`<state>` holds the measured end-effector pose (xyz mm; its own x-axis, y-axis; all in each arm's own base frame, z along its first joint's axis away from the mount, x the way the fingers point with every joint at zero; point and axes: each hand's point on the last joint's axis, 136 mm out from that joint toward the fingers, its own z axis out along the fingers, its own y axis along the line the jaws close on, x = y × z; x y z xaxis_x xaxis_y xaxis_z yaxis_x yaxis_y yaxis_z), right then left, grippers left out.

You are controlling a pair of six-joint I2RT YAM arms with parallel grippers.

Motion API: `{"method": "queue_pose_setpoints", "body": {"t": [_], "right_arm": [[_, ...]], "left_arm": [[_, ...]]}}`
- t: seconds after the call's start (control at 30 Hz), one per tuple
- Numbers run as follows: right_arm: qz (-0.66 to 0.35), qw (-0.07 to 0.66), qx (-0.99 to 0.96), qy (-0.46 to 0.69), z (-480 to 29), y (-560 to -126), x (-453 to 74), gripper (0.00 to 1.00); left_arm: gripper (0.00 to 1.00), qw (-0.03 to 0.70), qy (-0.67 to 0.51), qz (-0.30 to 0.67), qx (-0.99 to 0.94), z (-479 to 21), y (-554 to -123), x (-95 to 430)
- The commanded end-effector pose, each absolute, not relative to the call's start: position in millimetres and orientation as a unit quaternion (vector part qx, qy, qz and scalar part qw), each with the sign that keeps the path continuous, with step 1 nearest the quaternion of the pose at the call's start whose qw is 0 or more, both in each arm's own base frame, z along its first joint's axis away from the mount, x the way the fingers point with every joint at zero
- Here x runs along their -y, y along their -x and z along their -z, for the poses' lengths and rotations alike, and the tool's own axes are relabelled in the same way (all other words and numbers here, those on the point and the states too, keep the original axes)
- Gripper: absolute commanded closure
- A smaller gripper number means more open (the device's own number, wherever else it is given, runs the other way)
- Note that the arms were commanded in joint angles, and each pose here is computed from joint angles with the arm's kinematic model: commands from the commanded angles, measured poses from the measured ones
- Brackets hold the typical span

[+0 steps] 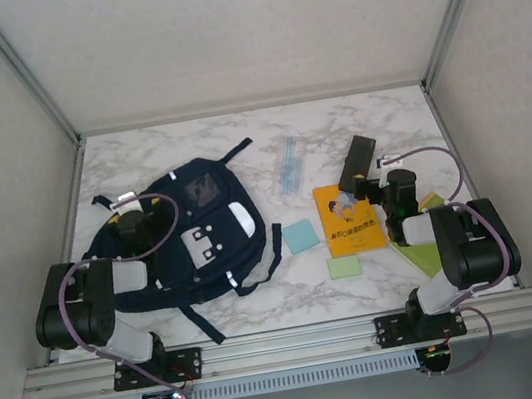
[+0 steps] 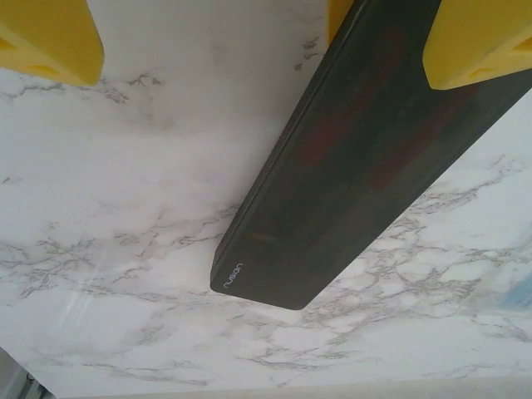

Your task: Pack the student bag

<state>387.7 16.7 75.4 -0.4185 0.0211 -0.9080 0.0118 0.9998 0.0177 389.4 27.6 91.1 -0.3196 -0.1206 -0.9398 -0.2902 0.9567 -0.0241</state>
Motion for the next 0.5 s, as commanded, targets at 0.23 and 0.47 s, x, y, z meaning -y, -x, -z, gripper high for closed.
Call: {"method": "queue_pose_setpoints", "body": {"t": [0.23, 0.47], "right_arm": [[-0.008, 0.549, -0.835, -0.003, -82.9, -393.8, -17.9, 0.01], [-0.008, 0.549, -0.836, -0.003, -82.9, -394.1, -18.2, 0.01]], "left_arm": [[0.0, 0.571, 0.121, -0.07, -0.809, -94.1, -390.8, -26.0], [0.0, 0.572, 0.121, -0.069, -0.809, -94.2, -390.6, -25.6]]}}
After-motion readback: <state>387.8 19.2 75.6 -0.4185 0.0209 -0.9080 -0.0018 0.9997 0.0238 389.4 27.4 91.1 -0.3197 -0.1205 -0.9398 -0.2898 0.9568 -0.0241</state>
